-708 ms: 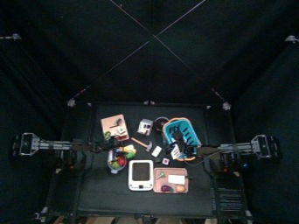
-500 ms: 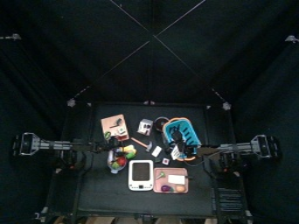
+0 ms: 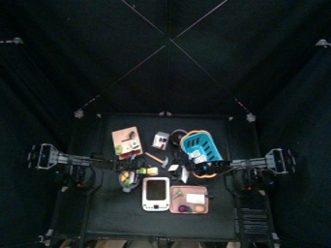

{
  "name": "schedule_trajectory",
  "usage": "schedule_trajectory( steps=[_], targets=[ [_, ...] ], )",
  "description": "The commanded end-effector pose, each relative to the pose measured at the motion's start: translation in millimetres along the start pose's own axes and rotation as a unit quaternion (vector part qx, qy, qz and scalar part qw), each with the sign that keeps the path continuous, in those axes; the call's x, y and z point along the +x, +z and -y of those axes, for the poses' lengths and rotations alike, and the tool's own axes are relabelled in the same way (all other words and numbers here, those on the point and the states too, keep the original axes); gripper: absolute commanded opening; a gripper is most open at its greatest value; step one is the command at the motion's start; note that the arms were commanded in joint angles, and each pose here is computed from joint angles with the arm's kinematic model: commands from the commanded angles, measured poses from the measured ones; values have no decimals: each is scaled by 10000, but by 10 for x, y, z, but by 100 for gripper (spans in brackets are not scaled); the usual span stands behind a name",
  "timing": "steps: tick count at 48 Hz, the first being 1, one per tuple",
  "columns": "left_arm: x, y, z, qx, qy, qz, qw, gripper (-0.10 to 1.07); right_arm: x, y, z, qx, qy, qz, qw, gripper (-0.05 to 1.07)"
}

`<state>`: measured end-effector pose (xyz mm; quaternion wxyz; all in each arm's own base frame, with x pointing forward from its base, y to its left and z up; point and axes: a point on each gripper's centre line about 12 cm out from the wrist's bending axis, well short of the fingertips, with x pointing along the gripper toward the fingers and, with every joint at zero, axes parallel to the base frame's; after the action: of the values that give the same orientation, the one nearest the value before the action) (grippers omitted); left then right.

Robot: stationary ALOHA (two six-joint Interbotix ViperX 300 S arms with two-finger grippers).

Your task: Deconstruct egg sushi

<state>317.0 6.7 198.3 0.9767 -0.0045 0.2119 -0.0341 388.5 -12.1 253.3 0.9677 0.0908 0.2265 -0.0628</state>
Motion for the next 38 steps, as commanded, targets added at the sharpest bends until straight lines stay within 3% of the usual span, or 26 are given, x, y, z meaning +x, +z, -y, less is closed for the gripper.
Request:
schedule_trajectory(
  steps=[1,18,38],
  targets=[
    [11,133,5,30,-53,251,9997,70,13,234,-65,-217,80,284,9993,85],
    [8,150,17,15,-101,340,9994,70,229,302,-125,-369,114,279,9989,85],
    [3,118,4,0,-81,302,9995,70,213,382,-243,-415,245,388,9981,85]
  ],
)
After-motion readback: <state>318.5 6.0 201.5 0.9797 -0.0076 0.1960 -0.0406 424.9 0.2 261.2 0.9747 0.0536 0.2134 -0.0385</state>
